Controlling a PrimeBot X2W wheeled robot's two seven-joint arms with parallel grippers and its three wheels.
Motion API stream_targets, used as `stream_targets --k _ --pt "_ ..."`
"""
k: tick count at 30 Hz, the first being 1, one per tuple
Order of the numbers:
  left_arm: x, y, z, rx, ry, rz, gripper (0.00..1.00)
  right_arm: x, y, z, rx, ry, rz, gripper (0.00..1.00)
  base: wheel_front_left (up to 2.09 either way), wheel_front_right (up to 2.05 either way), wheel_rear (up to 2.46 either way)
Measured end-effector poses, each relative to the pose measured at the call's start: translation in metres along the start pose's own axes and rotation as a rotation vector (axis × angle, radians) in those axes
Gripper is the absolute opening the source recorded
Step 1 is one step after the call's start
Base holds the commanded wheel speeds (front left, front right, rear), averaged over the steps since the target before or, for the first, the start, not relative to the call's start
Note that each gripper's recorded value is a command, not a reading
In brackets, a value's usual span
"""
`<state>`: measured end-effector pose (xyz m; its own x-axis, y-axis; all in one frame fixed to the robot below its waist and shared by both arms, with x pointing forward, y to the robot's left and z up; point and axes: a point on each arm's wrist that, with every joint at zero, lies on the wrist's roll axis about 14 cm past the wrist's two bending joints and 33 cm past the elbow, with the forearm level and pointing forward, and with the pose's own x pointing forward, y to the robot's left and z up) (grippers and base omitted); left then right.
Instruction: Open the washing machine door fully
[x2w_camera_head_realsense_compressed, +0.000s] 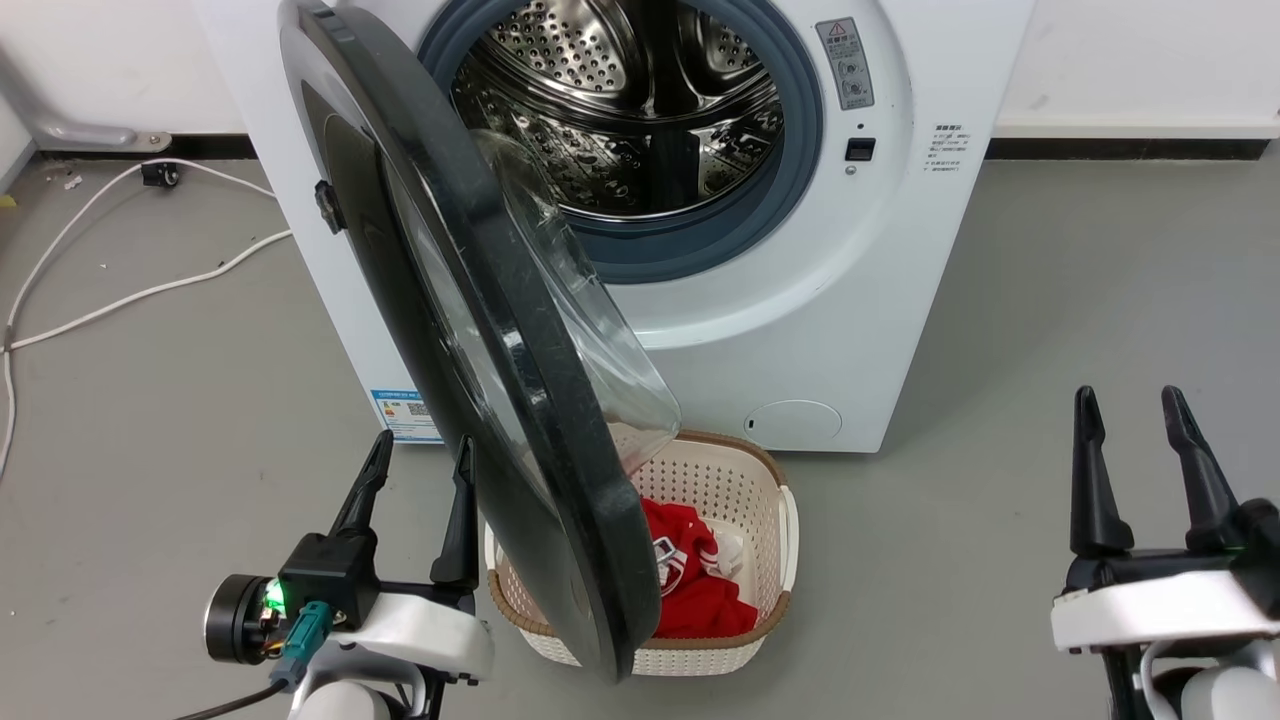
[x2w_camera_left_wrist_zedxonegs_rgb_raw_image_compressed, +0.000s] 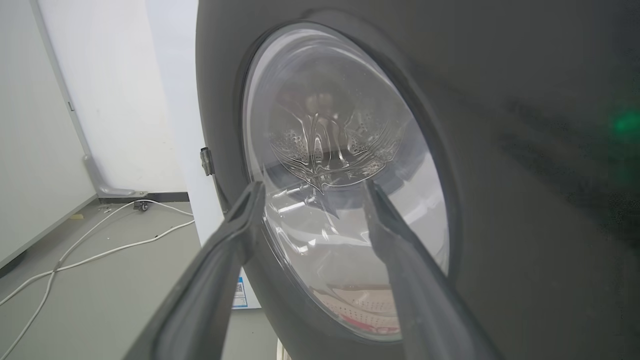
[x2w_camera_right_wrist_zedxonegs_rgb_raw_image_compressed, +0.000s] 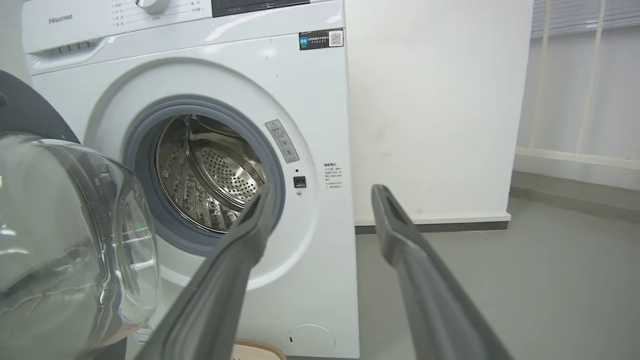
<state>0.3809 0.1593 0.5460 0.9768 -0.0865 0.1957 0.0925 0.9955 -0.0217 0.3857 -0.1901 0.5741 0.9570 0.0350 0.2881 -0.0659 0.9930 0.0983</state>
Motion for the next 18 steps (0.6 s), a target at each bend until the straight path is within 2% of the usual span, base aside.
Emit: stream_targets --k 4,7,18 --pt "0.000 0.001 0.000 0.001 0.001 0.003 1.00 -0.006 0.017 0.009 -0.151 -0.018 0.064 1.00 0.00 0.00 0.00" --pt "-0.001 0.003 0.000 0.004 0.002 0.008 1.00 -0.011 0.023 0.008 -0.207 -0.011 0.090 1.00 0.00 0.00 0.00" --pt "-0.002 0.005 -0.001 0.008 0.004 0.011 1.00 -0.025 0.024 -0.020 -0.130 0.098 0.083 1.00 0.00 0.00 0.00"
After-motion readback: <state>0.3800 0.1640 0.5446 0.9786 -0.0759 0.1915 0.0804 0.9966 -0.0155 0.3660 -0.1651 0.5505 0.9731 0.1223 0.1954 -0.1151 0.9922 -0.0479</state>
